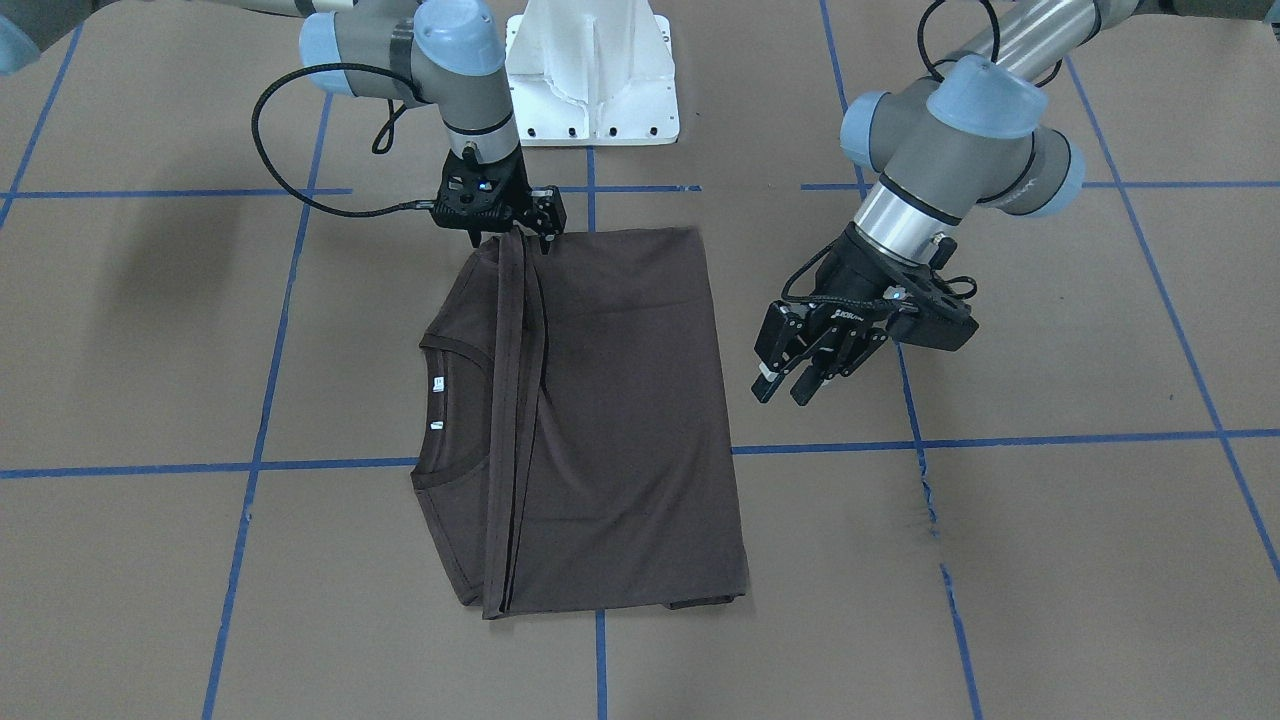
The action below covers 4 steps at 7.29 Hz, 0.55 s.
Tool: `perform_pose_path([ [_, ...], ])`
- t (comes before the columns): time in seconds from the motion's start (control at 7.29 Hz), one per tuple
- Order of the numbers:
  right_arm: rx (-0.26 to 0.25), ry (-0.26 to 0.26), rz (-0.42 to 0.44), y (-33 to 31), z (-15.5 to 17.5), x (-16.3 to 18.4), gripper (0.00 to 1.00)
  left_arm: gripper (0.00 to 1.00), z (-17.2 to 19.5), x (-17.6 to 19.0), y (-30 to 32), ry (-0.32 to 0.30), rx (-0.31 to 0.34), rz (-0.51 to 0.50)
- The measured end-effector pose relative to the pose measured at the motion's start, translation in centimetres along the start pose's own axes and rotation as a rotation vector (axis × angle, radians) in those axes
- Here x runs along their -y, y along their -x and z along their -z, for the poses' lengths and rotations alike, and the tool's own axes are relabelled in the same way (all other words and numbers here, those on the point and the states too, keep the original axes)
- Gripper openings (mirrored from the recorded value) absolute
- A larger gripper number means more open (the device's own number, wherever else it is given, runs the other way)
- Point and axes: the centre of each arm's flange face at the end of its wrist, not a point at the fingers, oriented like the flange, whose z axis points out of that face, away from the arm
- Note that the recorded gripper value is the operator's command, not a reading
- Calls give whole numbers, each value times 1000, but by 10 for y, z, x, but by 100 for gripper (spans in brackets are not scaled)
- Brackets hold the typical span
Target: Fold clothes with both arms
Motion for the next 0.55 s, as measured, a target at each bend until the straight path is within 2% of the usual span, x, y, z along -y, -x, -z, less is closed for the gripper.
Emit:
perform_pose_path([
  [0.27,-36,7,77,-25,-4,3,100,58,0,0,0,1,0,6],
  [0.55,-82,11,157,-105,1,-1,100,58,1,-1,1,5,0,8],
])
